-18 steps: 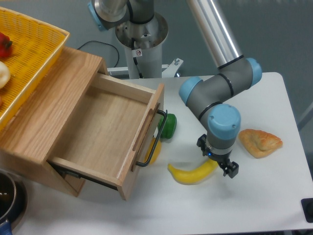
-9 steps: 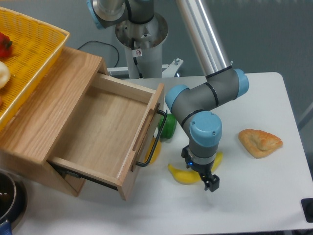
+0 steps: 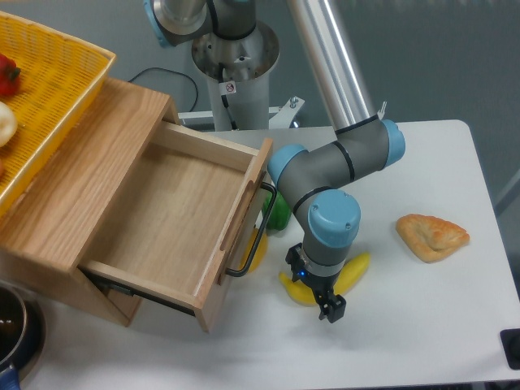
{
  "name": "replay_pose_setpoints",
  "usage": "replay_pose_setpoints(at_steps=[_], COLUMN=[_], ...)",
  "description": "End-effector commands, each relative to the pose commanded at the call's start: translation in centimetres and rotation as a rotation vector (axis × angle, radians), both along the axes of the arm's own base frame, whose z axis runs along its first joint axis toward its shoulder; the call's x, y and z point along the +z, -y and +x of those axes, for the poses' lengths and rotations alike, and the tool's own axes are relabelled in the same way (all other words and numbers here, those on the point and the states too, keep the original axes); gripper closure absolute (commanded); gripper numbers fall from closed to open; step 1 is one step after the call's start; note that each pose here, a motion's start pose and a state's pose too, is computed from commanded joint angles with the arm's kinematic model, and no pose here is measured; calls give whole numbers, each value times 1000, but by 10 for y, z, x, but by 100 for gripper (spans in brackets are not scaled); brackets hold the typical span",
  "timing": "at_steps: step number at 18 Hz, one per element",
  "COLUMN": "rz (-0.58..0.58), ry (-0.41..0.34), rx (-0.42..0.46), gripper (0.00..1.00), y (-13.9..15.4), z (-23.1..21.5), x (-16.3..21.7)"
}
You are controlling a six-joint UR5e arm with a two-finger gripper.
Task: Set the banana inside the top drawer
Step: 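Close the gripper on the banana's stem end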
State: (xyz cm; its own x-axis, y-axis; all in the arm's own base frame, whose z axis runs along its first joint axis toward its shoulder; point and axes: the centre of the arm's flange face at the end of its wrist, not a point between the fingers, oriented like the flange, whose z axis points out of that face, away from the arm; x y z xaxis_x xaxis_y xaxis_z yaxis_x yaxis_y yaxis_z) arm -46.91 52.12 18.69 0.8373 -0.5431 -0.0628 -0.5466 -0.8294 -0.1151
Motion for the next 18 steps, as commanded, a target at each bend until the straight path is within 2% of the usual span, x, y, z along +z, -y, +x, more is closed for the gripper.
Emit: replay_pose_setpoints(at_steps=[4,13,15,18], rz=[-3,5,5,7], ry=[-4,-18,-16,-17], rx=[-59,-73,-73,-70], gripper=[5,80,91,99], y=[5,14,14,14], z=[-2,-13,-13,-14], x=[-2,6,5,6])
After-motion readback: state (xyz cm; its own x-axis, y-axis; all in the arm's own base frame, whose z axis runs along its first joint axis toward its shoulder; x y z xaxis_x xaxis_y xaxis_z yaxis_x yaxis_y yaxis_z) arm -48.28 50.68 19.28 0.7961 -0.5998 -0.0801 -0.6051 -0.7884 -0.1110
